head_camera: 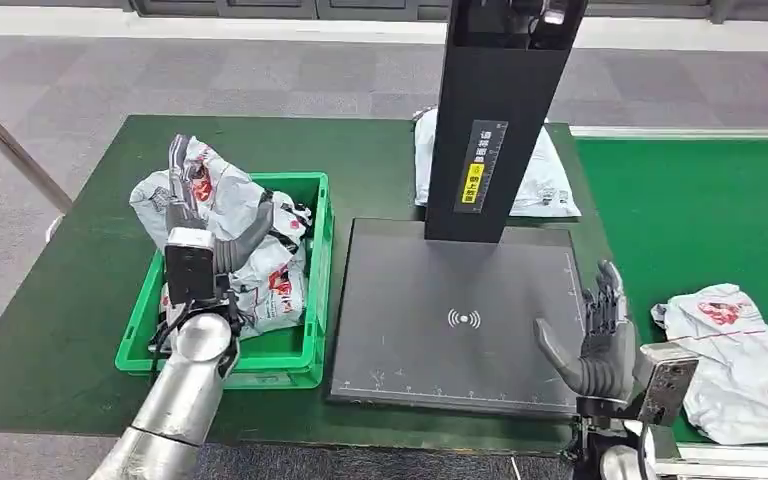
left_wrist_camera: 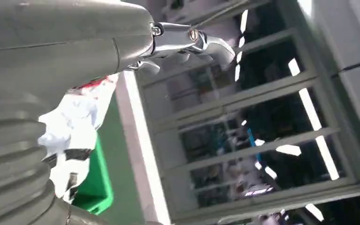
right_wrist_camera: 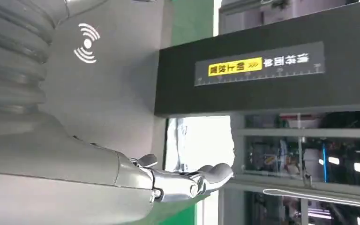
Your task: Moved the parcel from conveyor to table for the left to box.
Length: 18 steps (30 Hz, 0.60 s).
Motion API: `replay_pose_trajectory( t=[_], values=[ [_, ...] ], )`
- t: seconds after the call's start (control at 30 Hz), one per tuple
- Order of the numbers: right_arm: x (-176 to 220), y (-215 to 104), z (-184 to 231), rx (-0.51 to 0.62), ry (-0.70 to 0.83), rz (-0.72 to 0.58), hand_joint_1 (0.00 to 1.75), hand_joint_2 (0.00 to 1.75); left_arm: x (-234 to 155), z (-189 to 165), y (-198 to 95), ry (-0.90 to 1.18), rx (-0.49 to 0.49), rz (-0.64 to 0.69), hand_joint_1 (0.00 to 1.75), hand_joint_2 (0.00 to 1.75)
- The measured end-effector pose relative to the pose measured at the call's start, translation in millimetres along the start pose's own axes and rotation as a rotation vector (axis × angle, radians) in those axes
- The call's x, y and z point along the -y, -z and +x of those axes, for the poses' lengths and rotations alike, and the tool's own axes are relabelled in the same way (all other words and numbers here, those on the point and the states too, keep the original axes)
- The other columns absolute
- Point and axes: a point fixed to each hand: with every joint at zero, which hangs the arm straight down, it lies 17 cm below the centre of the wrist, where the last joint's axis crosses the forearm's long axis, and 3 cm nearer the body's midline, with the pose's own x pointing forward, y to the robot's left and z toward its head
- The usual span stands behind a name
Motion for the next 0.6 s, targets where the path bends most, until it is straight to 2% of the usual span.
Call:
replay_pose_trajectory(
  t=[0.13, 0.23, 0.33, 0.43, 0.6],
  values=[
    [6, 7, -10, 0.0, -0.076, -0.015, 0.0, 1.75, 16, 5, -9, -0.019, -0.004, -0.029, 0.0, 1.75],
    [23, 14, -29, -0.047, -0.183, -0.033, 0.0, 1.75, 56, 0, -29, -0.172, -0.099, -0.173, 0.0, 1.75],
    [53, 22, -50, -0.096, -0.328, -0.067, 0.0, 1.75, 115, 5, -66, -0.374, -0.208, -0.387, 0.0, 1.75],
    [97, 32, -74, -0.156, -0.469, -0.121, 0.0, 1.75, 169, 20, -111, -0.498, -0.271, -0.578, 0.0, 1.75],
    [173, 29, -109, -0.276, -0.73, -0.195, 0.0, 1.75, 216, 25, -165, -0.573, -0.37, -0.719, 0.0, 1.75]
  ],
)
